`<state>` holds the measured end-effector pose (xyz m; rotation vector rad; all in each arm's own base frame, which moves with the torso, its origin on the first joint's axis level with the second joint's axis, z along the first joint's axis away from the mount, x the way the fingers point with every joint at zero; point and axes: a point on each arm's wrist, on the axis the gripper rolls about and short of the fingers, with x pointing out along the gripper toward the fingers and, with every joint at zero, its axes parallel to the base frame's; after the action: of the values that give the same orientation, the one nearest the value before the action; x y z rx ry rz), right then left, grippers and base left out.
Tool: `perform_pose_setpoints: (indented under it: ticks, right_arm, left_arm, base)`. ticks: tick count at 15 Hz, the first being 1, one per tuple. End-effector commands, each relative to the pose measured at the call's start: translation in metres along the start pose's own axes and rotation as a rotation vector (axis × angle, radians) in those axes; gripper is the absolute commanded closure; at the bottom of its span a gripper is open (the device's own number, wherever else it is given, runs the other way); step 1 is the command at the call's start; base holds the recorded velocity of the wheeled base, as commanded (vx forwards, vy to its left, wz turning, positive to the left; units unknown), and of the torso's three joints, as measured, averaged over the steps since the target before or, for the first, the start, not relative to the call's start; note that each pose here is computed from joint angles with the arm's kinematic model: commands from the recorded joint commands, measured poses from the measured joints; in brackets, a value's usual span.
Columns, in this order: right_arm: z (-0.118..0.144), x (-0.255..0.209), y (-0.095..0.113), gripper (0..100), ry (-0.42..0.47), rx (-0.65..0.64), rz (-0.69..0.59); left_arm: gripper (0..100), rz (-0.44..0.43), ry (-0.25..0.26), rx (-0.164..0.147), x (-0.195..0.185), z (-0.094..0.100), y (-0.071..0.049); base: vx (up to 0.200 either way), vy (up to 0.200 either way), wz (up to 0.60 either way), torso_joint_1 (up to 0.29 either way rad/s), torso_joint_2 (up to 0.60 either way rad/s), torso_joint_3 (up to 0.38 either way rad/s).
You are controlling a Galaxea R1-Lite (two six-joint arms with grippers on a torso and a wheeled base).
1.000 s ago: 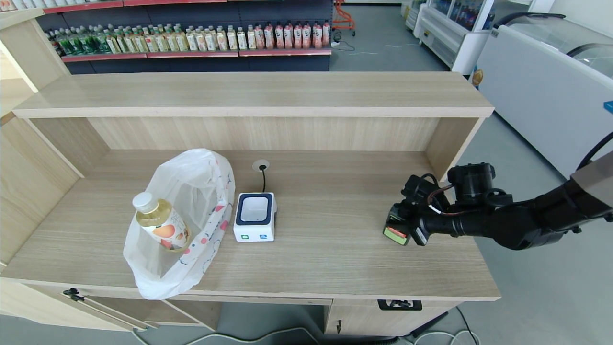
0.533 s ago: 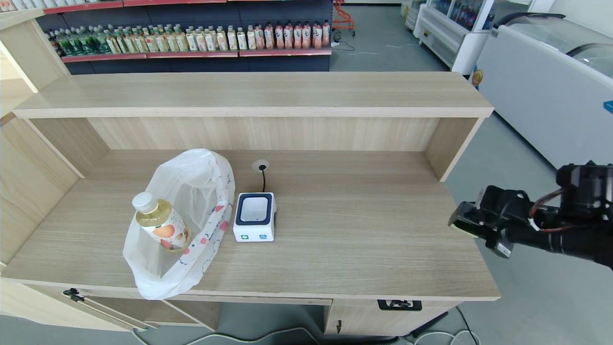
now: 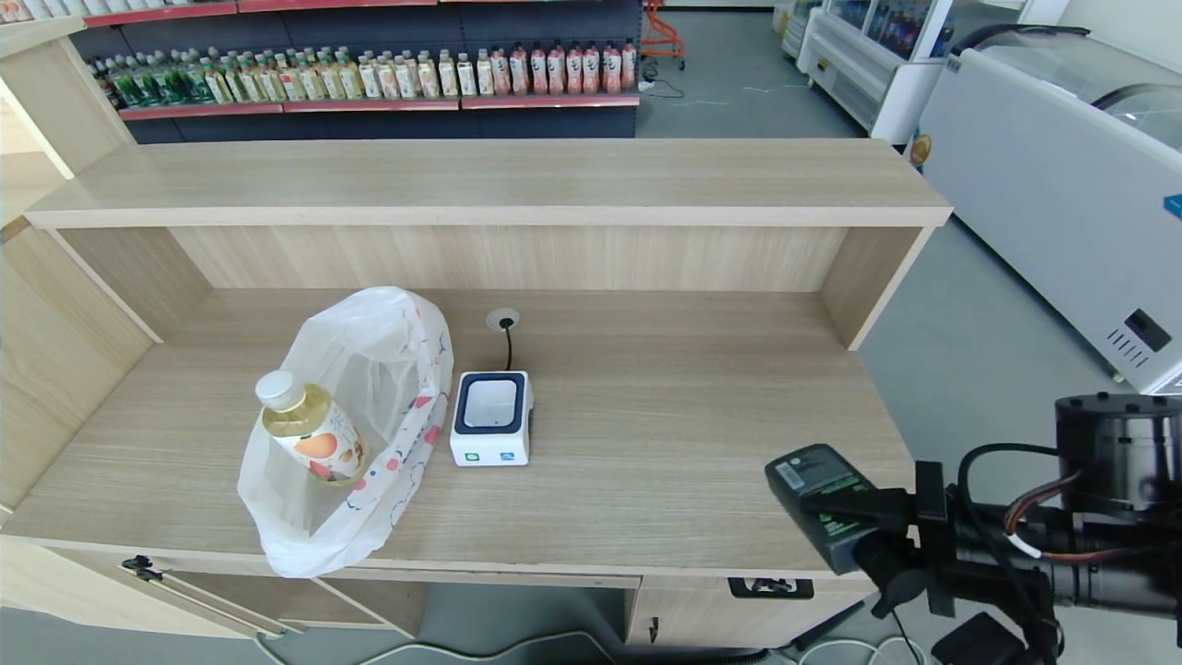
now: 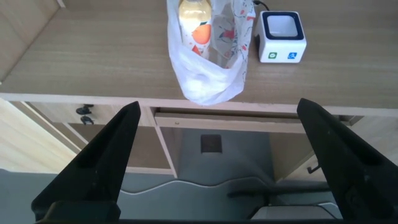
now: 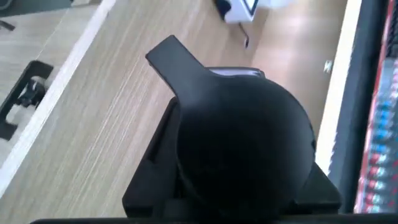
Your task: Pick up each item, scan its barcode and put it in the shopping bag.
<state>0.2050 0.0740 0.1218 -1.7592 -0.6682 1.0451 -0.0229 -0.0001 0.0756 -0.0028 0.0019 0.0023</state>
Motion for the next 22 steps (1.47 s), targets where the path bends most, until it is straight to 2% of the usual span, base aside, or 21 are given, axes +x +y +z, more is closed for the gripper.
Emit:
perform_pose_setpoints:
  ticks: [1,4,7,11,15,18,22]
  right_arm:
    - [0.03,0.034,-0.002,100,-0.212,-0.205,-0.002]
    - [0.05,0.056,0.001,100,-0.345,-0.357,-0.017]
    - [0.047,0.075,-0.009,100,-0.373,-0.499,-0.135]
    - [0.044,0.086,-0.007,100,-0.431,-0.51,-0.222]
    - [0.039,0.084,-0.026,100,-0.391,-0.629,-0.403]
    - [0.038,0.084,-0.03,100,-0.382,-0.648,-0.431]
    - [0.036,0.082,-0.028,100,-0.443,-0.643,-0.468]
  left_arm:
    - [0,-0.001,0.0,0.0,0.0,0.0,0.0]
    - [0,-0.001,0.0,0.0,0.0,0.0,0.0]
    - [0,0.001,0.0,0.0,0.0,0.0,0.0]
    - [0,-0.001,0.0,0.0,0.0,0.0,0.0]
    - [0,0.001,0.0,0.0,0.0,0.0,0.0]
    - [0,0.001,0.0,0.0,0.0,0.0,0.0]
    - [0,0.001,0.0,0.0,0.0,0.0,0.0]
  base:
    - [0.0,0.0,0.0,0.0,0.0,0.0]
    - [0.0,0.0,0.0,0.0,0.0,0.0]
    - [0.0,0.0,0.0,0.0,0.0,0.0]
    - [0.0,0.0,0.0,0.0,0.0,0.0]
    - [0.0,0.0,0.0,0.0,0.0,0.0]
    - [0.0,0.0,0.0,0.0,0.0,0.0]
    - [0.0,0.0,0.0,0.0,0.0,0.0]
